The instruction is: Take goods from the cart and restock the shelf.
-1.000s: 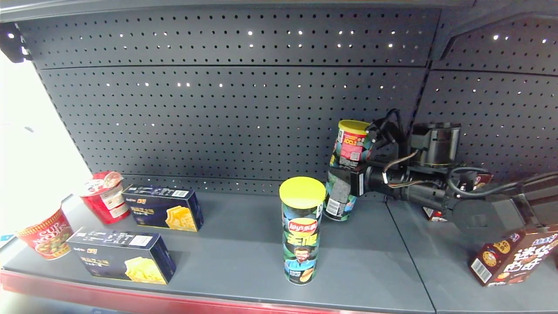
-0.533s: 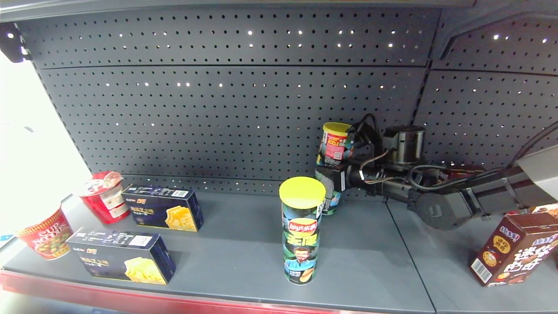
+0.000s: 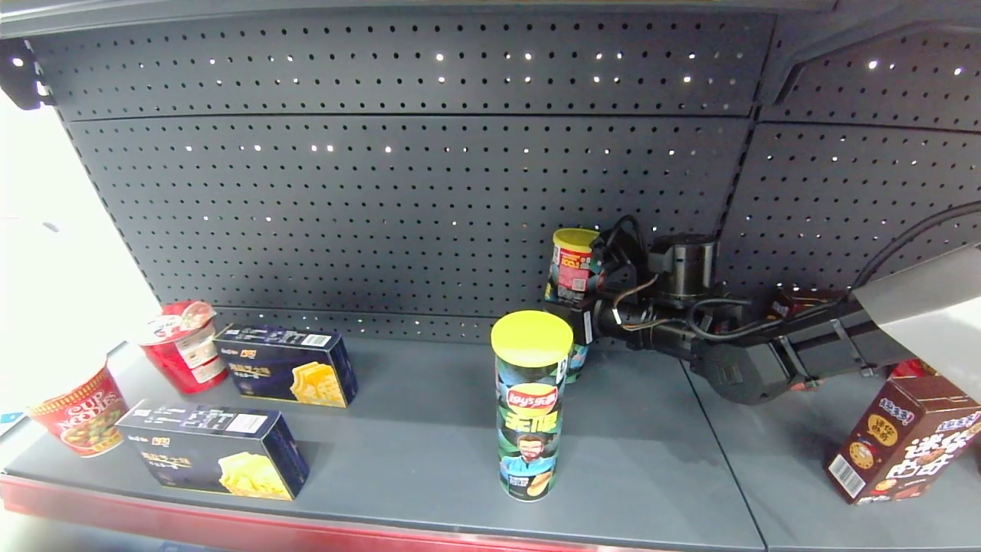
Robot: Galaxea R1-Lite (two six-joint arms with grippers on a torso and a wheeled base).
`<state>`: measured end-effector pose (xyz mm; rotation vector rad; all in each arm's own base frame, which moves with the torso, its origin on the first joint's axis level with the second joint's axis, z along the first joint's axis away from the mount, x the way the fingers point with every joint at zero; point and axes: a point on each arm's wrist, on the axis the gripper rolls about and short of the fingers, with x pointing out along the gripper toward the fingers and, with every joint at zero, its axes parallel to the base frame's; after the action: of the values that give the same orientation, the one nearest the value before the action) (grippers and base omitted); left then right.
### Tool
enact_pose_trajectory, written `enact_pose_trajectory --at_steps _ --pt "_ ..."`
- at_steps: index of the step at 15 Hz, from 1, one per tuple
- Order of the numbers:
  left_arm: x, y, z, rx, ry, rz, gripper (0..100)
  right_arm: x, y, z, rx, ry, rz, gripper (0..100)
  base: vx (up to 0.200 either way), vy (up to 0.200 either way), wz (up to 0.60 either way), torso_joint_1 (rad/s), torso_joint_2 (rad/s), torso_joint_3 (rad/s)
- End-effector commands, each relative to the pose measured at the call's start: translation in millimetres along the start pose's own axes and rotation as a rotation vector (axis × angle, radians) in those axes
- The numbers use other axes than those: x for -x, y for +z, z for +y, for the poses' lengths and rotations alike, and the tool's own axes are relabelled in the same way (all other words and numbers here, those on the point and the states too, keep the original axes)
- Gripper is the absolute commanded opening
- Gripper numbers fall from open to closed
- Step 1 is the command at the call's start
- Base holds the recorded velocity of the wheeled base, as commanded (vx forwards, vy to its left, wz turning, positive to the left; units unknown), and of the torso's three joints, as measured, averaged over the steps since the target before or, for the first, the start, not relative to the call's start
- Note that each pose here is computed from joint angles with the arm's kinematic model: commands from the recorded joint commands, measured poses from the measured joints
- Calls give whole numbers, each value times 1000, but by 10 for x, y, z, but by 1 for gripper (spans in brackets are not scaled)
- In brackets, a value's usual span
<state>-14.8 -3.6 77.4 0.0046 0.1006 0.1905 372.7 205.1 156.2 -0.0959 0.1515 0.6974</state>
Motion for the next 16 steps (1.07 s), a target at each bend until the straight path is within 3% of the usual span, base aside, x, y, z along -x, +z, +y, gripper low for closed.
enact_pose_trajectory --at_steps 1,8,9,16 --pt "-1 0 0 -1 0 2 100 -11 -11 -2 0 0 1 0 0 0 0 0 0 0" --pt "-1 0 0 1 0 2 100 -115 -63 -13 0 2 3 0 0 0 0 0 0 0" --pt "-1 0 0 -1 0 2 100 -117 -73 -12 0 2 6 100 0 0 0 0 0 0" --pt "-1 0 0 -1 0 2 100 -50 -70 81 2 20 17 100 0 0 0 0 0 0"
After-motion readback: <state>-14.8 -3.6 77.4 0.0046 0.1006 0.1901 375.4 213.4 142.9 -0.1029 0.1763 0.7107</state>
